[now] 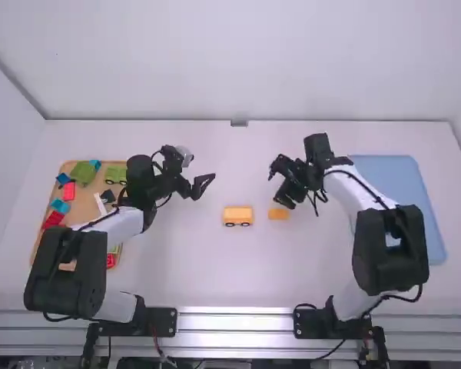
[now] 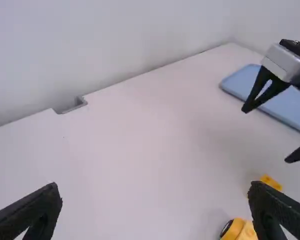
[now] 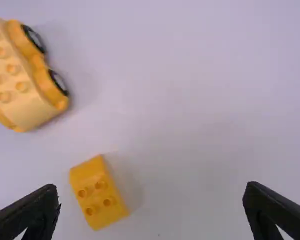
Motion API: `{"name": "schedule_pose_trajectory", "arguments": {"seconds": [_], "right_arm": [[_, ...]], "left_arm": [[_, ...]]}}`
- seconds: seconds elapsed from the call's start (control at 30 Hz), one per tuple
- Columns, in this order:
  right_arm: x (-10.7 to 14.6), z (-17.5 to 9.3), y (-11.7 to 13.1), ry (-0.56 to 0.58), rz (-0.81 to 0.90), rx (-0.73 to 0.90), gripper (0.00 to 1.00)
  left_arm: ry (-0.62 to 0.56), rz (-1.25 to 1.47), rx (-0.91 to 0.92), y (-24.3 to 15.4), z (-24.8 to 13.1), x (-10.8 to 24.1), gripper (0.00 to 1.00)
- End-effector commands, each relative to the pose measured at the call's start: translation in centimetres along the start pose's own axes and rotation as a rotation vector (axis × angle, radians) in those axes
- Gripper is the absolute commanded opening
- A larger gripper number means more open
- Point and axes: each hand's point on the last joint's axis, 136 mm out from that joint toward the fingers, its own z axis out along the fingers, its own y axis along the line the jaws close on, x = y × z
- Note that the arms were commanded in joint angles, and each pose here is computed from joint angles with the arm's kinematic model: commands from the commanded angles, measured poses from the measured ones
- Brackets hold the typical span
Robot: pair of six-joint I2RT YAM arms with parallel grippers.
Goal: Assemble lego blocks to make yellow taxi
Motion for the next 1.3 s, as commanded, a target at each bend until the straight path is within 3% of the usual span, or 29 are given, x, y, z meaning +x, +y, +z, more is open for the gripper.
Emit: {"name": "schedule_pose_trajectory", "arguments": {"seconds": [0.0, 0.37, 0.5, 0.57, 0.73, 0.9, 1.07, 1.27], "right_arm": [[0.7, -0.1, -0.1, -0.034, 0.007, 0.027, 0.98], [3.1, 2.9, 0.4, -0.117, -0.049, 0.121, 0.98], [2.4, 2.6, 2.7, -0.247, -0.140, 0.004, 0.98], [1.6, 1.6, 3.6, -0.370, -0.164, -0.065, 0.98], [0.8, -1.2, 4.1, -0.561, -0.206, -0.137, 0.98], [1.4, -1.1, 3.6, -0.567, -0.198, -0.135, 0.98], [1.9, 0.7, 5.0, -0.611, -0.192, -0.221, 0.99], [3.2, 3.3, 3.5, -0.583, -0.144, -0.250, 0.98]], "left_arm": [[0.006, 0.001, -0.001, 0.0, 0.0, 0.3, 0.99], [0.006, 0.000, -0.001, 0.0, 0.0, 0.3, 0.99], [0.006, 0.001, -0.003, 0.0, 0.0, 0.3, 0.99], [0.004, 0.003, -0.005, 0.0, 0.0, 0.3, 0.99], [0.003, 0.002, 0.000, 0.0, 0.0, 0.3, 0.99], [0.003, 0.003, -0.002, 0.0, 0.0, 0.2, 0.99], [0.003, 0.003, -0.002, 0.0, 0.0, 0.2, 0.99], [0.004, 0.002, -0.001, 0.0, 0.0, 0.2, 0.99]]}}
